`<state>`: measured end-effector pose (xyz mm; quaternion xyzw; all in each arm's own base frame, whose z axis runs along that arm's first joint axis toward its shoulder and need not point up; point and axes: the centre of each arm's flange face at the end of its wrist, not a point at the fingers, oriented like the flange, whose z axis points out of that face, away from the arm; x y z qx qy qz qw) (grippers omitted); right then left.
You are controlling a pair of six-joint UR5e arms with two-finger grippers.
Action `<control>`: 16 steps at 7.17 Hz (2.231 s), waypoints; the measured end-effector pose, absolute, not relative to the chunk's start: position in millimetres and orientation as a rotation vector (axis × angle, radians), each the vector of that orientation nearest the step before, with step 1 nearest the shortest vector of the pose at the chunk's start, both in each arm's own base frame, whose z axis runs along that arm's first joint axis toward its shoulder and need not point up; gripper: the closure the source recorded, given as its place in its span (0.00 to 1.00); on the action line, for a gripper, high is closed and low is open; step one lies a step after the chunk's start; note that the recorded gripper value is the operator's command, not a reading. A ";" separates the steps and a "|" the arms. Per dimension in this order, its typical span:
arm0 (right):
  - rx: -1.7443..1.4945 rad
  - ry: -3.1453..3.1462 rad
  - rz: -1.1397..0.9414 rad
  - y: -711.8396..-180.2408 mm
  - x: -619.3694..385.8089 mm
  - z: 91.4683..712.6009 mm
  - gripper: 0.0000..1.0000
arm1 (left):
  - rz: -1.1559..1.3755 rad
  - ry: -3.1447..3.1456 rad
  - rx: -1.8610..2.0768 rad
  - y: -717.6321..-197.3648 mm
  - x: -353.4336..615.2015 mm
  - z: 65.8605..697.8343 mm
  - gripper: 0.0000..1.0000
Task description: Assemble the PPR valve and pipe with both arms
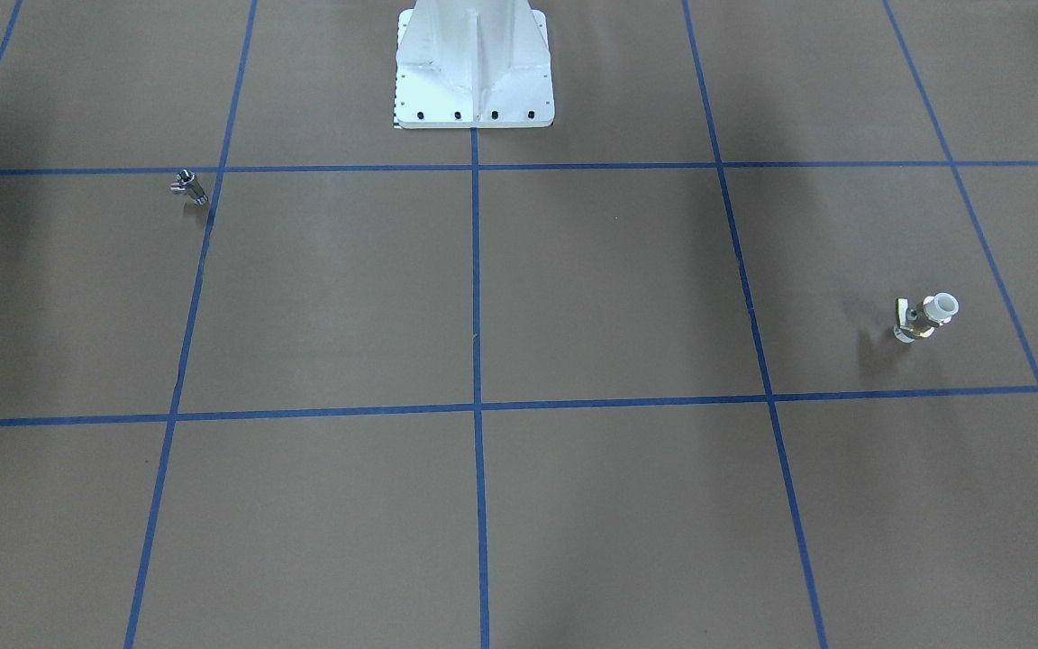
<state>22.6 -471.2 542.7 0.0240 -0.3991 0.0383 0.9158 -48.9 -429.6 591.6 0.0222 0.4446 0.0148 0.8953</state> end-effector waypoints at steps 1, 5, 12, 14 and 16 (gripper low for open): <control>0.046 -0.831 0.077 -471.1 21.3 542.5 0.00 | 0.045 0.937 0.034 -435.1 -27.5 586.4 0.01; 0.037 -0.838 0.073 -471.2 18.0 544.2 0.00 | 0.103 0.790 0.095 -471.0 81.1 549.3 0.00; 0.030 -0.837 0.064 -471.4 13.1 545.5 0.00 | 0.189 0.829 0.028 -512.8 152.4 556.0 0.01; 0.029 -0.837 0.063 -471.5 12.3 545.9 0.00 | 0.198 0.826 0.016 -523.1 163.9 559.6 0.01; 0.028 -0.837 0.061 -471.5 11.4 546.0 0.00 | 0.199 0.815 0.006 -527.3 169.2 566.0 0.04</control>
